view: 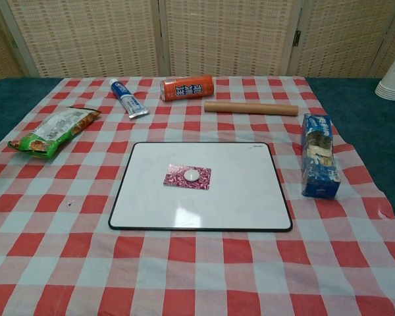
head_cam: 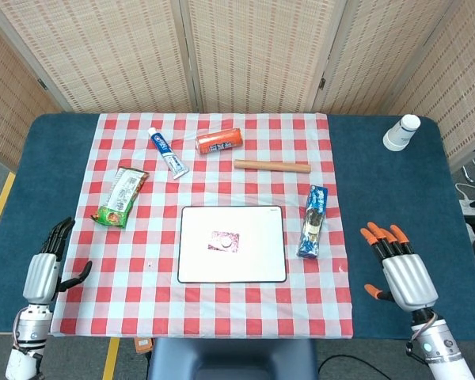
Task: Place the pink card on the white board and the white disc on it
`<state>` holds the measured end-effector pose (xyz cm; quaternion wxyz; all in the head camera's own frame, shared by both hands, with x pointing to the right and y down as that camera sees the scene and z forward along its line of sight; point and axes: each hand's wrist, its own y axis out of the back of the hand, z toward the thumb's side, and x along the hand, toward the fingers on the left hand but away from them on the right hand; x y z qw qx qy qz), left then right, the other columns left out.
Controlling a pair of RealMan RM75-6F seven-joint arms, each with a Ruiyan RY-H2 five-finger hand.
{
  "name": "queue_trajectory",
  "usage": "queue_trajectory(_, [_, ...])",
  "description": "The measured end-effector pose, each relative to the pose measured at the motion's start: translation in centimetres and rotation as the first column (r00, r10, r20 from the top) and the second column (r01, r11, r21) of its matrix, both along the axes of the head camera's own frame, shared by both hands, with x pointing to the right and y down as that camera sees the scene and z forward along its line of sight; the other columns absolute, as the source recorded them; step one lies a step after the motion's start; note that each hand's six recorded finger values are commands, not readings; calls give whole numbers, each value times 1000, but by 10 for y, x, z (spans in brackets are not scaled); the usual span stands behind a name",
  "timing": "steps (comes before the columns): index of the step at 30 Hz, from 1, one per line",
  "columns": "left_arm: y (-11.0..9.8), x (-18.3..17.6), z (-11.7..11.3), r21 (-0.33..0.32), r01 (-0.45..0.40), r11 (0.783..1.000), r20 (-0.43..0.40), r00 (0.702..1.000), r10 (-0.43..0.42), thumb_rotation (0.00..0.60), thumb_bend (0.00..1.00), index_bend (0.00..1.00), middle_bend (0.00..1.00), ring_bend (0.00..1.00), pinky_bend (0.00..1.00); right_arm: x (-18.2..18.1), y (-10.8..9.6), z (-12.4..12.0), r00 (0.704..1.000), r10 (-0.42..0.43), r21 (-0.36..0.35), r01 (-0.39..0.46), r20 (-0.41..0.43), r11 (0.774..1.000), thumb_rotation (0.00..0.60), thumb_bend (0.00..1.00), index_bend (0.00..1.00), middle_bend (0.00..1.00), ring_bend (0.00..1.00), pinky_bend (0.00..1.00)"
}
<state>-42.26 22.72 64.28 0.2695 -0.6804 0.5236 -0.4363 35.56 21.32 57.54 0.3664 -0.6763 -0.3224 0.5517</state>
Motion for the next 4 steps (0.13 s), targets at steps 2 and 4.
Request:
queue_trajectory(2, [-1,1,-1,5,-5,1000,-1,1000,5,600,336,40,21,0,144,1,0,0,1000,1,-1,-1,-2,1000,600,45,0,7,0,12])
queue_trajectory(4, [-3,3,-2,14,-10,1000,-1,1000,11,600,336,40,21,0,144,3,0,0,1000,7,0,-7,-2,1000,600,46,0,7,0,12])
